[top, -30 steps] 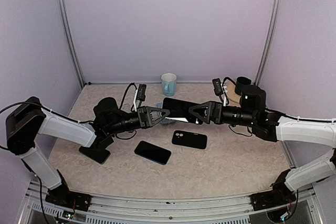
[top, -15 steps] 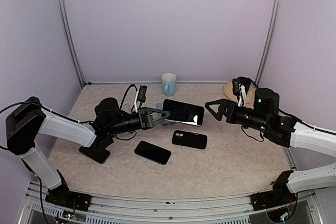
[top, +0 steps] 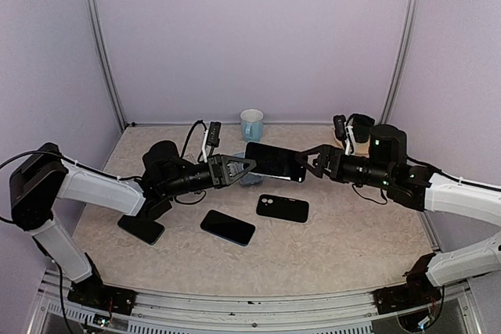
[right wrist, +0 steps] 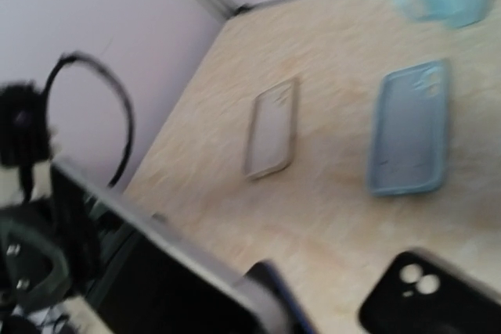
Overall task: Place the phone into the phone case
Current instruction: Pass from the right arm to the left
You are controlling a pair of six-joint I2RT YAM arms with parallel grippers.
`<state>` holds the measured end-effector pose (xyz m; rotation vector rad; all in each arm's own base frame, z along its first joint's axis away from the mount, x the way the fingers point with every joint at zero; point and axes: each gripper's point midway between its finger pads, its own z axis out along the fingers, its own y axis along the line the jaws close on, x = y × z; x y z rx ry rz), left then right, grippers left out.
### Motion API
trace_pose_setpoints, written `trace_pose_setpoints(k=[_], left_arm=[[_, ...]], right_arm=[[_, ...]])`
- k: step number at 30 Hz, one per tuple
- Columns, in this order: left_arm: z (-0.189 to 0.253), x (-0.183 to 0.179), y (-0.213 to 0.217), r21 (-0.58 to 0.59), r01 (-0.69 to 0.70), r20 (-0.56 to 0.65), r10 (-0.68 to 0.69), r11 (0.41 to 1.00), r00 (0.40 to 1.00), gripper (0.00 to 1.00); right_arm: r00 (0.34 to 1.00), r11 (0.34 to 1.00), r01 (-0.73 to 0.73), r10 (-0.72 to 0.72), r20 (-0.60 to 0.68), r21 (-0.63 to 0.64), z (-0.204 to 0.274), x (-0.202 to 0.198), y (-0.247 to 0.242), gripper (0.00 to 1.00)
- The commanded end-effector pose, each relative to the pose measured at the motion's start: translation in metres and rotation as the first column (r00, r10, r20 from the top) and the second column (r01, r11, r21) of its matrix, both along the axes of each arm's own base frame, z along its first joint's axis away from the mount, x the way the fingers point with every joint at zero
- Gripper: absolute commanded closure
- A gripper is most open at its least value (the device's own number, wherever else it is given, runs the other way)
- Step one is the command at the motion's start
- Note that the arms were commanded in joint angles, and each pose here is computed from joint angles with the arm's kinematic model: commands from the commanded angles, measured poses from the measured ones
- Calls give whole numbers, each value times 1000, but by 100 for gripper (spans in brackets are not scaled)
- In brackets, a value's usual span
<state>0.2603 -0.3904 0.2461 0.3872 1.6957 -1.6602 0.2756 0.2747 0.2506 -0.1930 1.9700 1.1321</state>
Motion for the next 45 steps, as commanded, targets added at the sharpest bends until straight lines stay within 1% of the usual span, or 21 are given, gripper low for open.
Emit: trace_pose_setpoints(k=[1,4,7,13,26,37,42,44,45], left_arm=[[33,-1,-9,-67,28,84,-23,997,996,100],[34,-1,-12,-68,35,85,-29,997,996,100],[33,-2,-16,-64,43,82,-38,997,996,100],[28,-4,-21,-68,60,66,-55,996,996,100],[25,-5,-25,-88,78,54,-74,993,996,100],[18,-8,-26,-96,92,29,-90,991,996,100],[15,-7,-25,-93,90,24,-88,992,996,100],[14,-7,-25,-92,86,23,-84,992,996,100],[13,-7,-25,-89,86,21,-84,992,996,100]], right_arm=[[986,985,-167,167,4,46,-7,-13,23,4],[979,977,-204,205,-10,64,-9,-16,30,5],[969,965,-246,246,10,93,-3,-21,35,7],[954,943,-301,298,46,144,8,-29,41,8],[930,917,-367,367,29,155,0,-39,51,12],[919,904,-394,393,39,166,-3,-43,55,16],[918,903,-396,395,42,168,-2,-43,55,25],[918,903,-396,395,43,164,-3,-44,55,33],[917,903,-397,395,45,162,-3,-44,55,40]])
